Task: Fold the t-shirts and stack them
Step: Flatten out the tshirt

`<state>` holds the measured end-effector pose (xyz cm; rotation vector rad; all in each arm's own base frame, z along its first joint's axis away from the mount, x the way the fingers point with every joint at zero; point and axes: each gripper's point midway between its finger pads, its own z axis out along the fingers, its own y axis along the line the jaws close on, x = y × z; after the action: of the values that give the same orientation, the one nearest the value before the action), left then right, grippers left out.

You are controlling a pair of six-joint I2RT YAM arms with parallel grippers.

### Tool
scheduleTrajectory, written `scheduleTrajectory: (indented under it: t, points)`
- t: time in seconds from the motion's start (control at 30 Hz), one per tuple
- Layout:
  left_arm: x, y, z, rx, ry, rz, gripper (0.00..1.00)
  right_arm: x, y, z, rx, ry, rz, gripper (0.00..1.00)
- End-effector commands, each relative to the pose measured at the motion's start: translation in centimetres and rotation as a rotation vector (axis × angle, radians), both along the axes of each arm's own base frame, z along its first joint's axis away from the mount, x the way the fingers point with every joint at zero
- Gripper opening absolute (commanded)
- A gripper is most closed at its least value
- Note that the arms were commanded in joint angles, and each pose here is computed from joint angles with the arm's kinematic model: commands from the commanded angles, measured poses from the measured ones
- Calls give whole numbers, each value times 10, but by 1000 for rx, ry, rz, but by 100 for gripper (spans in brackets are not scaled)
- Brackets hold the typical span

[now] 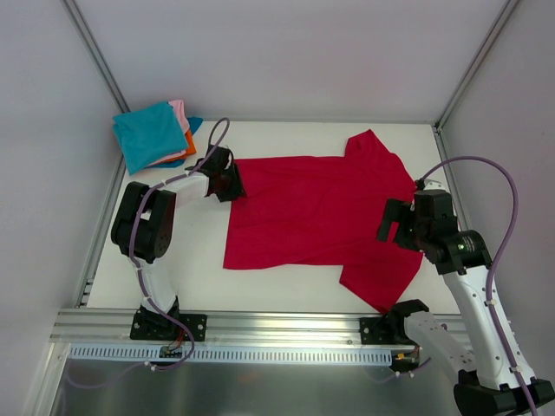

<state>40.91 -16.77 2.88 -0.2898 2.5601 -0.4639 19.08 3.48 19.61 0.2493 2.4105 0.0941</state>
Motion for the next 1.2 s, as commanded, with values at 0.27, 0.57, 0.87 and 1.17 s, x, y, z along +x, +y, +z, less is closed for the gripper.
scheduleTrajectory:
  t: [0.27,0.57,0.87,1.17]
  points:
    - [21,2,27,-5,-100,6,38,4,0,-2,-6,0,7,100]
    - [24,-3,29,-36,-105,8,38,5,2,-5,-1,11,9,100]
    - [26,-11,36,-91,-111,11,35,5,2,-10,-4,23,9,100]
    - [28,-11,39,-99,-119,14,3,6,2,-15,-9,38,11,100]
